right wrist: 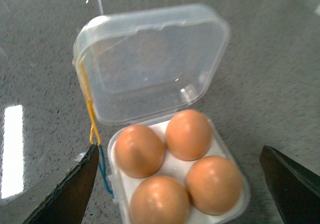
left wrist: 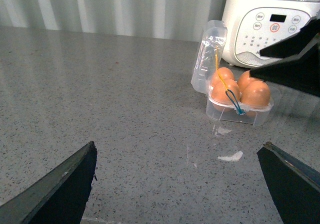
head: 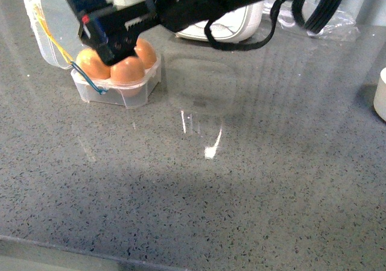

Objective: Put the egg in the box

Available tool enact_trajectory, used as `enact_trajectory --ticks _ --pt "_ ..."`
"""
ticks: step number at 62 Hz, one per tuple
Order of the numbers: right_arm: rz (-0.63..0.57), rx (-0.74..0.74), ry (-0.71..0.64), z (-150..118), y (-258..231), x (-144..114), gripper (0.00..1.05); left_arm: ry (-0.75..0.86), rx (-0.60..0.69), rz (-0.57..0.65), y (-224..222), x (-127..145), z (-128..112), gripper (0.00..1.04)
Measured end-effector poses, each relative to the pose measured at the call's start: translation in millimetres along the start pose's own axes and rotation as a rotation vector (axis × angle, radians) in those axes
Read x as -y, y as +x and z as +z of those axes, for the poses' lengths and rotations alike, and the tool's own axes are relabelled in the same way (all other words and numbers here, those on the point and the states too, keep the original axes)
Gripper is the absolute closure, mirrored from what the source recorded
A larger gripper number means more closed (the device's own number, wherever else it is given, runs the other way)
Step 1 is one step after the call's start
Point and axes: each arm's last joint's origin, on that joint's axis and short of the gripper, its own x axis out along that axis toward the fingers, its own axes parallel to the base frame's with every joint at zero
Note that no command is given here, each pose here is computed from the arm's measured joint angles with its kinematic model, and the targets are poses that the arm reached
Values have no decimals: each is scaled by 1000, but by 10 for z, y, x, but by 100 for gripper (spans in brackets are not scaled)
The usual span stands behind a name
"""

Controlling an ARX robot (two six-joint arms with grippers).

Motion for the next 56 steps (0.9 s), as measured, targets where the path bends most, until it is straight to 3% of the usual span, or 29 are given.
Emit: enact_trajectory --ticks 8,19,34,45,50,56 --pt "-178 88 46 211 -343 286 7 0 0 0 0 0 0 7" --pt "-603 139 183 138 -909 696 7 0 0 0 0 0 0 7" --pt "-1059 350 267 -59 -2006 812 7 0 0 0 0 0 0 7" --pt "-1172 380 270 -323 -2401 707 8 0 0 0 0 0 0 7" --pt "-1051 298 267 -407 -2468 537 21 0 0 0 0 0 0 7" --pt "-1005 288 250 -549 -2530 291 37 0 0 0 0 0 0 7"
